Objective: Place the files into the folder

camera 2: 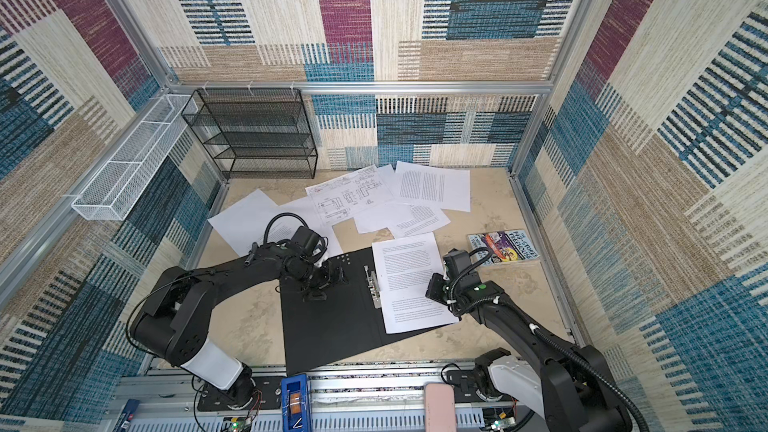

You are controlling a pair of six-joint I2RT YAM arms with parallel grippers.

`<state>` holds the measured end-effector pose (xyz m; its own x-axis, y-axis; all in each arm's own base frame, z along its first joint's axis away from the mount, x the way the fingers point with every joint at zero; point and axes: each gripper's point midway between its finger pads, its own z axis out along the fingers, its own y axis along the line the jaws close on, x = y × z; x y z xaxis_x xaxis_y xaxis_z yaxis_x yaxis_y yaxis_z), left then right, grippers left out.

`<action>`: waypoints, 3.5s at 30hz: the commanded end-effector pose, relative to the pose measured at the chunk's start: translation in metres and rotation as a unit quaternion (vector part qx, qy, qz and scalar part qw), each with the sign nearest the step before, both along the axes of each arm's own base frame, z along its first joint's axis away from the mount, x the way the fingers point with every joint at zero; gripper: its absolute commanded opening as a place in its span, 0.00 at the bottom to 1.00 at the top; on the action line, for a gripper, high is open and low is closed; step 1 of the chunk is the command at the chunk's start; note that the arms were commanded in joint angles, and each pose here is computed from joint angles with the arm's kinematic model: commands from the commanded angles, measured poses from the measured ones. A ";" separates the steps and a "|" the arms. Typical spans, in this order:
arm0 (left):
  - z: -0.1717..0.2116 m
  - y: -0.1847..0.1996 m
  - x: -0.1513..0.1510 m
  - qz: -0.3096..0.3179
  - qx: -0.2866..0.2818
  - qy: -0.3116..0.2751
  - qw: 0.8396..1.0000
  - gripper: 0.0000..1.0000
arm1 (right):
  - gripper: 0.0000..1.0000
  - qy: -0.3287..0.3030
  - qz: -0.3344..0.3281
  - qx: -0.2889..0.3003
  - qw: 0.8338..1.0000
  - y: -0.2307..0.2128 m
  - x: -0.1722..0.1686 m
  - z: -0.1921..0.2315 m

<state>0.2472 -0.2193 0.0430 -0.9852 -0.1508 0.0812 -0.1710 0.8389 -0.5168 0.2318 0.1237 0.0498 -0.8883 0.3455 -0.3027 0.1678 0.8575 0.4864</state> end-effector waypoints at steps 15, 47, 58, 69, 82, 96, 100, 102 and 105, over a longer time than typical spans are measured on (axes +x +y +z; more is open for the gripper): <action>-0.041 0.029 0.059 0.053 0.087 0.024 0.994 0.97 | 0.22 -0.033 0.074 -0.022 0.996 0.028 0.059 0.006; -0.056 0.035 0.064 0.073 0.076 0.046 0.993 0.97 | 0.30 -0.067 0.089 -0.014 0.994 0.063 0.083 0.029; 0.004 0.007 0.078 0.042 -0.011 -0.016 0.999 0.99 | 0.90 -0.153 0.055 -0.010 0.987 0.042 0.116 0.078; 0.117 -0.024 0.123 0.014 -0.083 -0.149 0.985 0.99 | 1.00 -0.195 0.042 0.007 0.980 0.002 0.234 0.098; 0.090 -0.103 0.246 -0.035 -0.113 -0.155 0.981 0.99 | 0.91 -0.152 0.092 0.049 0.983 -0.002 0.304 0.048; 0.016 -0.083 0.264 -0.021 -0.086 -0.103 0.991 0.99 | 0.87 -0.138 0.160 0.068 0.975 0.056 0.315 0.018; 0.004 -0.071 0.262 -0.013 -0.077 -0.092 0.993 0.99 | 0.87 -0.132 0.150 0.048 0.979 0.050 0.320 0.010; -0.003 -0.064 0.261 -0.007 -0.070 -0.083 0.994 0.99 | 0.87 -0.130 0.148 0.039 0.980 0.048 0.322 0.007; -0.011 -0.056 0.258 0.000 -0.065 -0.066 0.996 1.00 | 0.85 -0.115 0.158 0.052 0.979 0.053 0.319 0.001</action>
